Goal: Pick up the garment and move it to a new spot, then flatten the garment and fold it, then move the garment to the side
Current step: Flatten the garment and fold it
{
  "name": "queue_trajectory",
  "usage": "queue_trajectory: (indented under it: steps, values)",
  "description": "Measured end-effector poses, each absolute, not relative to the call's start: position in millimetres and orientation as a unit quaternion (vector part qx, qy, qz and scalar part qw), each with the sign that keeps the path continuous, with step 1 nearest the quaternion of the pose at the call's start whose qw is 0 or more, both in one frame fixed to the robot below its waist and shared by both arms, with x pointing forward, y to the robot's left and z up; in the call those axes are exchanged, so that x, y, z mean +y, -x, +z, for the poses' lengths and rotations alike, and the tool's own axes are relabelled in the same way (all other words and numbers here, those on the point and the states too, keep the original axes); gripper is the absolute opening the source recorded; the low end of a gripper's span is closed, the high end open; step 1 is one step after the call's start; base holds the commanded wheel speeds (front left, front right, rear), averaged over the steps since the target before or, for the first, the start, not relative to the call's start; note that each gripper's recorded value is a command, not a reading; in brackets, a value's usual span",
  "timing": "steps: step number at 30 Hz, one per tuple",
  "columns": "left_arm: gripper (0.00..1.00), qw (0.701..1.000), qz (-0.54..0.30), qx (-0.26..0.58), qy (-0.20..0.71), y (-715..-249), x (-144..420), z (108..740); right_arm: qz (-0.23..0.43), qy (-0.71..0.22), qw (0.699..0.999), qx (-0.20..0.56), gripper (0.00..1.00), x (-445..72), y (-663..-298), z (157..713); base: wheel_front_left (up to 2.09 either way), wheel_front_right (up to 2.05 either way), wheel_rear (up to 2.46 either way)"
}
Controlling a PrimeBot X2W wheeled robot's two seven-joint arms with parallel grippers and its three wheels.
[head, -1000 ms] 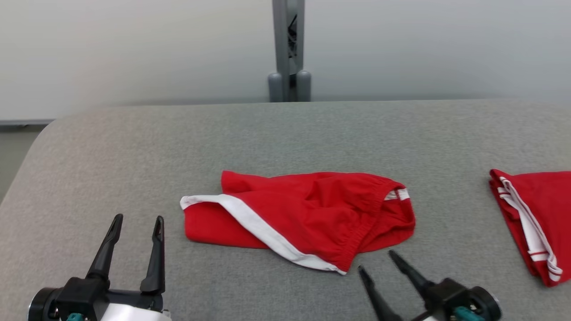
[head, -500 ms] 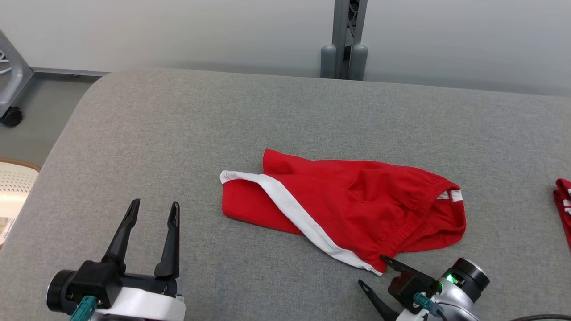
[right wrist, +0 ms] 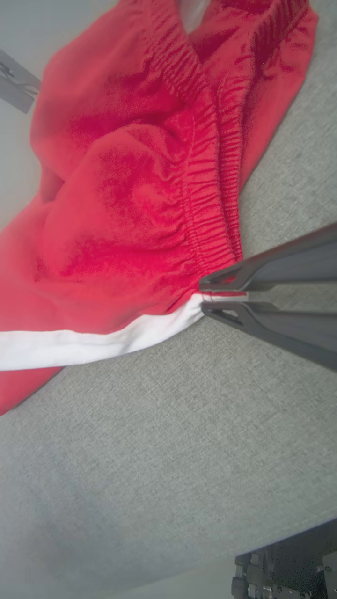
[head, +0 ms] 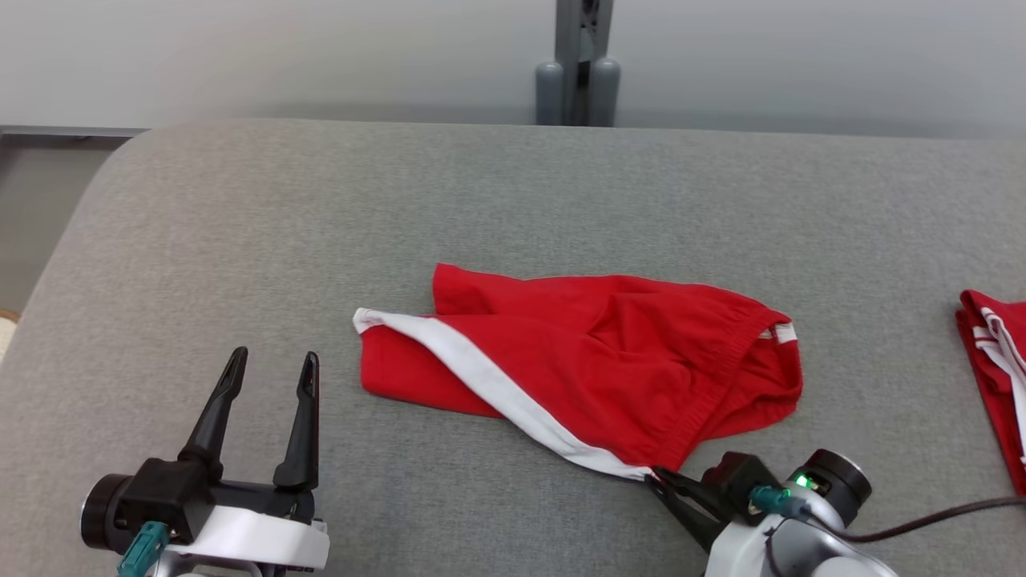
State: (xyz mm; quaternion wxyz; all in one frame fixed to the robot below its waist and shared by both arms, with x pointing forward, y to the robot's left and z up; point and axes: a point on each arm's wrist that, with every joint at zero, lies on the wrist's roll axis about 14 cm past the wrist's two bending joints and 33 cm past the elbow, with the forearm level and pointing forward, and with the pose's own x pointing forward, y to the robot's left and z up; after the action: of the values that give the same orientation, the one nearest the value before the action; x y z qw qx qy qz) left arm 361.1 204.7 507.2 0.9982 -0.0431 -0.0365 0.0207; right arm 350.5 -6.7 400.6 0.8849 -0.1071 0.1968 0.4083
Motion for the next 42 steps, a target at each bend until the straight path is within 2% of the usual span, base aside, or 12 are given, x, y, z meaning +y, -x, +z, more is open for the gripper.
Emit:
queue_trajectory:
  steps: [15,22,26,27,28,29,38,42]
  values:
    - [1.00,0.998,-0.019,-0.030,0.043,-392.7,181.4,499.7,0.370,-0.023,0.875,0.311,0.00,-57.1,-331.0,437.8,0.00,0.00,0.00]
    - [1.00,0.998,-0.027,-0.031,0.046,-398.5,177.5,499.4,0.347,-0.060,0.879,0.320,0.00,-67.0,-362.0,440.3,0.00,0.00,0.00]
    - [1.00,0.998,-0.024,-0.030,0.048,-398.0,180.4,498.5,0.358,-0.055,0.865,0.346,0.00,-58.0,-371.9,420.9,0.00,0.00,0.00]
    - [1.00,0.998,-0.022,-0.028,0.049,-397.5,181.2,497.8,0.362,-0.053,0.863,0.347,0.29,-55.0,-371.7,417.6,0.00,0.00,0.00]
    - [1.00,0.998,-0.020,-0.028,0.050,-397.4,182.1,497.6,0.366,-0.050,0.861,0.350,0.91,-53.0,-372.1,414.1,0.00,0.00,0.00]
    - [1.00,0.998,-0.019,-0.028,0.051,-397.4,183.0,497.5,0.367,-0.058,0.858,0.354,1.00,-50.6,-372.2,411.9,0.00,0.00,0.00]
    - [1.00,0.998,-0.019,-0.024,0.053,-401.2,181.1,493.5,0.360,-0.068,0.863,0.349,1.00,-65.1,-371.9,405.1,0.00,0.00,0.00]
    - [1.00,0.998,-0.027,-0.027,0.052,-403.8,176.8,495.0,0.341,-0.077,0.879,0.324,1.00,-83.8,-372.1,413.9,0.00,0.00,0.00]
